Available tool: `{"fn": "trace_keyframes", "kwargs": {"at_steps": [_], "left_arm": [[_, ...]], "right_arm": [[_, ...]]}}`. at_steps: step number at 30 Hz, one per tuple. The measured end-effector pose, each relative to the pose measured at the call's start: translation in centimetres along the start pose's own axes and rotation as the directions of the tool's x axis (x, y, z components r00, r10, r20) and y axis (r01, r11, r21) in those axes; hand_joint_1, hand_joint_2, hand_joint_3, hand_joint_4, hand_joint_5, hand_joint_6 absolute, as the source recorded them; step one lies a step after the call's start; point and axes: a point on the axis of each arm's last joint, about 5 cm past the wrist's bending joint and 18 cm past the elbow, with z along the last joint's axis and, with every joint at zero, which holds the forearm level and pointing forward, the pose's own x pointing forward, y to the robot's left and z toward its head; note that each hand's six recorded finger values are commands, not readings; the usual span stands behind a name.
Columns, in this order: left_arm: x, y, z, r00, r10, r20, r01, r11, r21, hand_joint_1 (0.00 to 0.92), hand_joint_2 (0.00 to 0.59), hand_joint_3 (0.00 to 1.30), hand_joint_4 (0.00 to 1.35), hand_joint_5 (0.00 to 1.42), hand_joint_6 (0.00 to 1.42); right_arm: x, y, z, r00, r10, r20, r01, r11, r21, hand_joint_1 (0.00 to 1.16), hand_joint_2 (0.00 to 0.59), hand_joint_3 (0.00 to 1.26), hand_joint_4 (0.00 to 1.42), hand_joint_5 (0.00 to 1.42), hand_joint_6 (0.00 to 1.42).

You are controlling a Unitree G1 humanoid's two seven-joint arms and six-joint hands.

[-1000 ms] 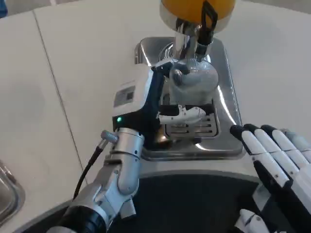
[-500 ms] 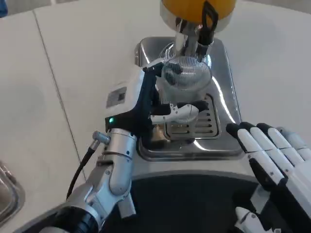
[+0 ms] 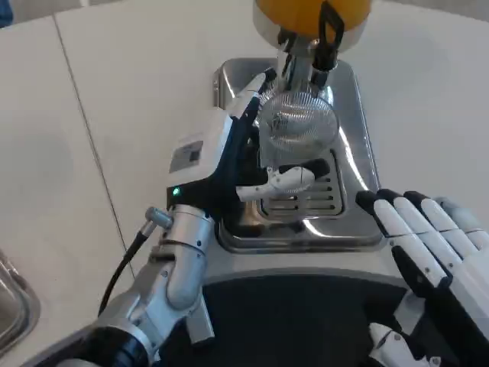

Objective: Grasp the cup under the faucet to collect the drink, then remove the cup.

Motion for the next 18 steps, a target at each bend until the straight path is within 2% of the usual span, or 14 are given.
{"fn": "trace_keyframes", "kwargs": {"at_steps": [4, 9, 14, 18], "left_arm": [[0.1, 0.9, -0.24, 1.000, -0.016, 0.023, 0.015, 1.000, 0.015, 0.145, 0.000, 0.00, 0.00, 0.25, 0.28], [-0.2, 3.9, -1.43, 0.997, -0.046, 0.059, 0.041, 0.996, 0.077, 0.120, 0.000, 0.00, 0.00, 0.21, 0.24], [-1.1, 5.3, -2.31, 0.997, -0.057, 0.046, 0.051, 0.992, 0.116, 0.083, 0.000, 0.00, 0.00, 0.20, 0.23], [-2.7, 6.8, -3.25, 0.999, -0.043, 0.020, 0.040, 0.985, 0.169, 0.057, 0.000, 0.00, 0.00, 0.18, 0.21]], "right_arm": [[0.1, 0.00, 0.00, 1.0000, -0.002, -0.001, 0.002, 1.000, 0.003, 0.09, 0.565, 0.00, 0.00, 0.00, 0.00], [0.5, 0.18, -0.06, 0.9999, -0.013, 0.008, 0.013, 1.000, 0.018, 0.09, 0.563, 0.00, 0.00, 0.00, 0.00], [1.1, 0.78, 0.02, 0.9996, -0.013, 0.025, 0.012, 0.999, 0.048, 0.10, 0.562, 0.00, 0.00, 0.00, 0.00], [1.3, 1.18, 0.06, 0.9995, -0.029, 0.014, 0.028, 0.996, 0.085, 0.10, 0.561, 0.00, 0.00, 0.00, 0.00]]}}
